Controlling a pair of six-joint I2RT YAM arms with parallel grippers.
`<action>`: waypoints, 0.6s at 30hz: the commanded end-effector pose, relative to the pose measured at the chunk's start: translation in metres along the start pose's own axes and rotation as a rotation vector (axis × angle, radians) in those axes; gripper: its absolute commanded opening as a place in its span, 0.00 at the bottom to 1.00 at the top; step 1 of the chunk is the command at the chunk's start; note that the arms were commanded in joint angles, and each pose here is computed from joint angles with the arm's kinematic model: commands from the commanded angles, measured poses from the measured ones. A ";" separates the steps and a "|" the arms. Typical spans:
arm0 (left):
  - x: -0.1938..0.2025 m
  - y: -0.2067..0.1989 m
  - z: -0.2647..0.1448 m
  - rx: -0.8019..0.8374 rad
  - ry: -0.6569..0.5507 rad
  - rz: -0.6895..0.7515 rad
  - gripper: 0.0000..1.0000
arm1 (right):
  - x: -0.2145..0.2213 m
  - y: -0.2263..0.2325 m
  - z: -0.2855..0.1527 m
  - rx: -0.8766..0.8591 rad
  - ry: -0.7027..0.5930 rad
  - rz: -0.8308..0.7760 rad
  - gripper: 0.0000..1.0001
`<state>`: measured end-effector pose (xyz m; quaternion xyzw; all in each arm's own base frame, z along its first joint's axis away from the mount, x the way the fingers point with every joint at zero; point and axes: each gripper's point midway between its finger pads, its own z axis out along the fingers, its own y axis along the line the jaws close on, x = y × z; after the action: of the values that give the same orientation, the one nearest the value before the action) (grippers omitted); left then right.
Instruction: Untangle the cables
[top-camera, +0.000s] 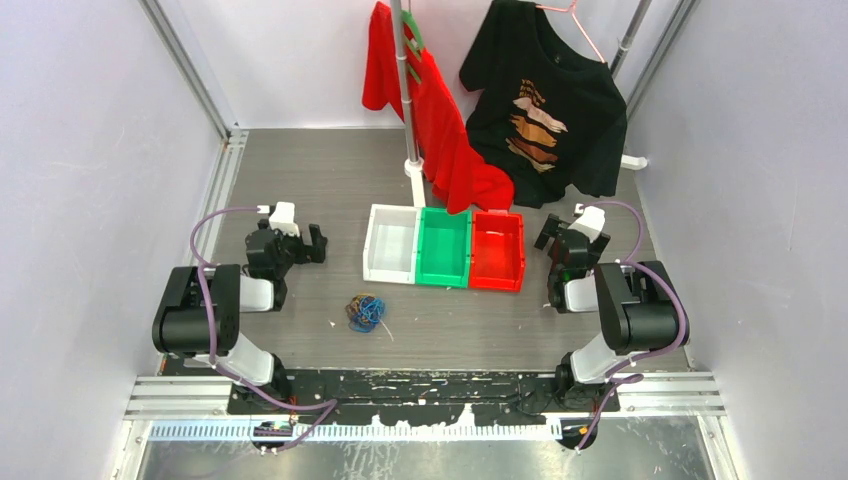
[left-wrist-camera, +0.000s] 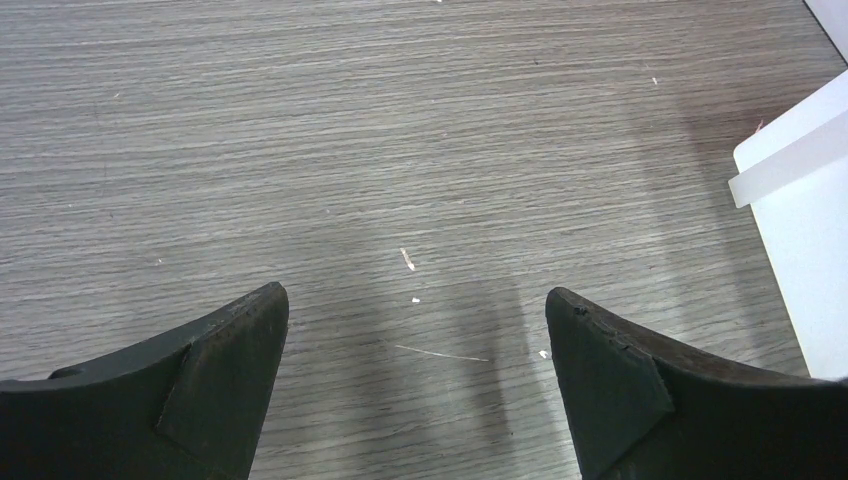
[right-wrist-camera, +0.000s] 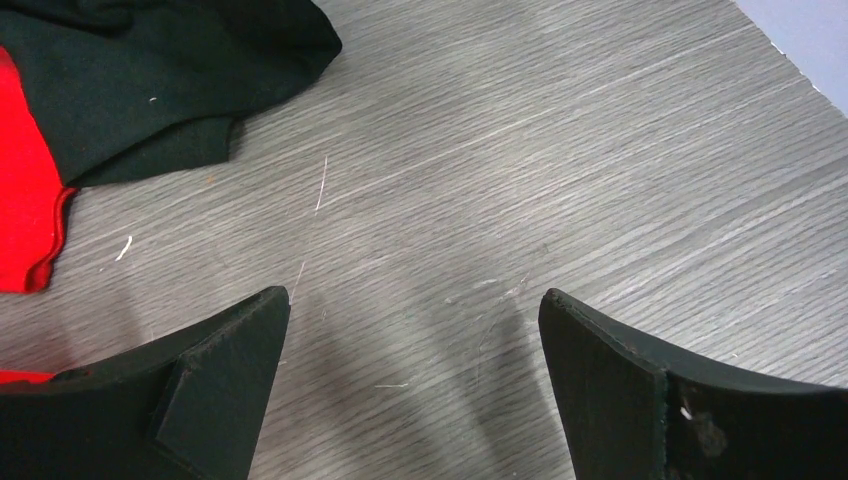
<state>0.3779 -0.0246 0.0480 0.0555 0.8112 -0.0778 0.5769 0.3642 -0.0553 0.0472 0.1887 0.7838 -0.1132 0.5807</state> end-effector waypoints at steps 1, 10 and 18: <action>-0.024 0.002 0.003 -0.009 -0.074 0.035 0.99 | -0.026 0.007 0.004 -0.014 -0.077 0.040 1.00; -0.024 0.002 0.003 -0.009 -0.074 0.035 0.99 | -0.025 0.002 0.005 0.008 -0.067 0.057 1.00; -0.039 0.007 -0.003 -0.012 -0.054 0.002 0.99 | -0.081 -0.032 -0.024 0.240 -0.021 0.154 1.00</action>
<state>0.3768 -0.0231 0.0484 0.0524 0.8129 -0.0776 0.5749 0.3518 -0.0750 0.0704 0.2470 0.7724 -0.1427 0.5675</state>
